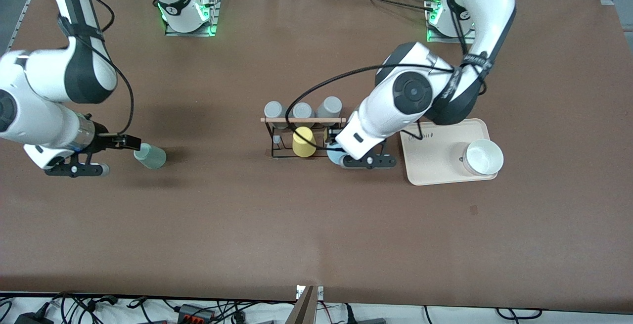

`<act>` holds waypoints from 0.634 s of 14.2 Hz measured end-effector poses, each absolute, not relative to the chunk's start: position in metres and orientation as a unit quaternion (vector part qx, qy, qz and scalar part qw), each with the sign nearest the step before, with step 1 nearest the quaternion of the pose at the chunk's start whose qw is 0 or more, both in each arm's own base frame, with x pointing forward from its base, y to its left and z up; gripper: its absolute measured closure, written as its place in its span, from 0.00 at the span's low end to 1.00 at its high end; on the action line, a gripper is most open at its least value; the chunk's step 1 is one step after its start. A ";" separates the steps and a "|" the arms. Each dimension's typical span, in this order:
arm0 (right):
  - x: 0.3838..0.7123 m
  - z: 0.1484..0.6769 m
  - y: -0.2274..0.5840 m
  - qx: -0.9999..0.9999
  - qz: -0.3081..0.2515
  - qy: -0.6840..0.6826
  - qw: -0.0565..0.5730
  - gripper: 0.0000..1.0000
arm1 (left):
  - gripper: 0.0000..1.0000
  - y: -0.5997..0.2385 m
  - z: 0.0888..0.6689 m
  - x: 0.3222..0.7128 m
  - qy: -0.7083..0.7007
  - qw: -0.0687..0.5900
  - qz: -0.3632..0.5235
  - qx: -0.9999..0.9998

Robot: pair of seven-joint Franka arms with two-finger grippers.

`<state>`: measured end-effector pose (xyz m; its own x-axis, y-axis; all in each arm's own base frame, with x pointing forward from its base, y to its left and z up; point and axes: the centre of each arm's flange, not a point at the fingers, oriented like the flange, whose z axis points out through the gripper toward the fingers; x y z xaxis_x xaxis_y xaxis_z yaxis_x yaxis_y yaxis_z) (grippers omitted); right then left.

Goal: Hang scattered cups on rack with three cups
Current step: 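Carry the blue cup to the rack while the right gripper reaches the teal cup, then hang the blue cup on the rack while the right gripper grasps the teal cup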

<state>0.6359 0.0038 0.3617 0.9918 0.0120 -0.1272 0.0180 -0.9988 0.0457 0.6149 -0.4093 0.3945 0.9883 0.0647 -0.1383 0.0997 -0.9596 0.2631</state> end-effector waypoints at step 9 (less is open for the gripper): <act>0.616 0.256 -0.021 0.998 -0.047 0.042 0.021 0.00 | 0.32 -0.442 0.349 0.599 0.018 0.110 -0.086 0.990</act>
